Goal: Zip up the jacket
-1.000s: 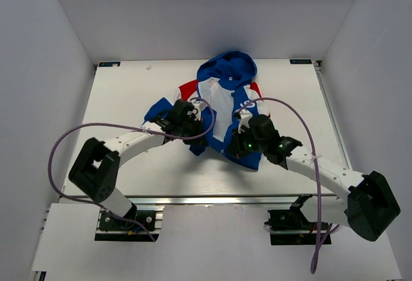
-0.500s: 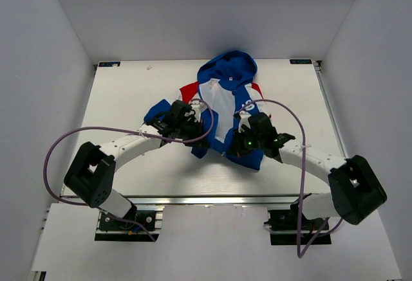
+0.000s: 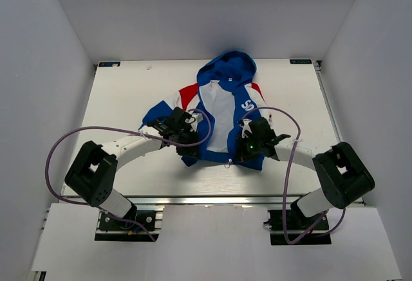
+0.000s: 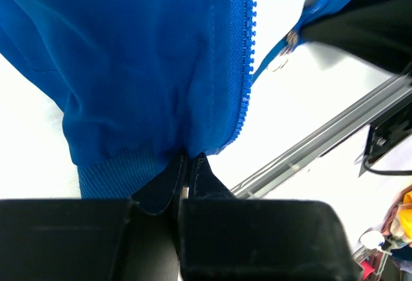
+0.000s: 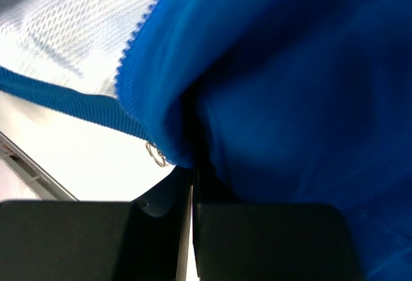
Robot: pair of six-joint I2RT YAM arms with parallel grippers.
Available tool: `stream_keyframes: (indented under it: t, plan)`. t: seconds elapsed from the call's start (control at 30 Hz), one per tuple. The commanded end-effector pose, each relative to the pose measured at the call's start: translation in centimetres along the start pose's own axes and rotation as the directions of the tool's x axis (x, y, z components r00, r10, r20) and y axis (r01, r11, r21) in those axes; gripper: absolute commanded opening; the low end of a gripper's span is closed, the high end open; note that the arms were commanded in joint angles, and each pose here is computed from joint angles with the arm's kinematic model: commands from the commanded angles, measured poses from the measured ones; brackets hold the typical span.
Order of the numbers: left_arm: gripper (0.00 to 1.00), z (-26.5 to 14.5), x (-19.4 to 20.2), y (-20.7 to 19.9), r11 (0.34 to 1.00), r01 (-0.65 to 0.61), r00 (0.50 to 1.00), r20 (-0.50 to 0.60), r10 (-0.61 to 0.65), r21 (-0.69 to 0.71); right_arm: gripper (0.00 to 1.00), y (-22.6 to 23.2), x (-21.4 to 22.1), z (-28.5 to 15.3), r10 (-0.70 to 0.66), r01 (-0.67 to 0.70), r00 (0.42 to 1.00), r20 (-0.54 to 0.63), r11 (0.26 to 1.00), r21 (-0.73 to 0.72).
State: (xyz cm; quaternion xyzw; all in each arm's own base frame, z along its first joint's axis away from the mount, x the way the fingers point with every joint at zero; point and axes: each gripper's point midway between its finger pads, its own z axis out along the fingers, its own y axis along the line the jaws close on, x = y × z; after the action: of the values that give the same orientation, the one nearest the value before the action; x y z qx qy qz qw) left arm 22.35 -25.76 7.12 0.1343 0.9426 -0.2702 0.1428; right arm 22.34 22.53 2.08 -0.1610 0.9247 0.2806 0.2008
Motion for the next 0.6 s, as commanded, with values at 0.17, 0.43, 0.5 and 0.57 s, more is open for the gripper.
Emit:
stream_keyframes:
  t: [0.17, 0.43, 0.5, 0.57]
  plan:
    - [0.15, -2.0, 1.4, 0.9, 0.998, -0.024, 0.999, -0.038, 0.021, -0.06, 0.0, -3.9, 0.9, -1.0, 0.044, -0.043, 0.999, -0.004, 0.991, 0.13]
    - [0.18, -2.2, 2.7, 1.6, 0.996, -0.016, 0.997, -0.072, 0.01, -0.084, 0.0, -4.3, 0.9, -1.3, 0.029, -0.027, 1.0, -0.012, 0.989, 0.145]
    - [0.19, -2.4, 2.8, 1.6, 0.996, -0.013, 0.997, -0.07, 0.007, -0.088, 0.0, -4.3, 1.0, -1.2, 0.03, -0.027, 0.999, -0.021, 0.99, 0.141]
    - [0.24, -2.8, 2.8, 1.8, 0.995, -0.014, 0.998, -0.069, 0.007, -0.102, 0.0, -4.4, 1.2, -1.2, 0.035, -0.031, 0.999, -0.027, 0.989, 0.147]
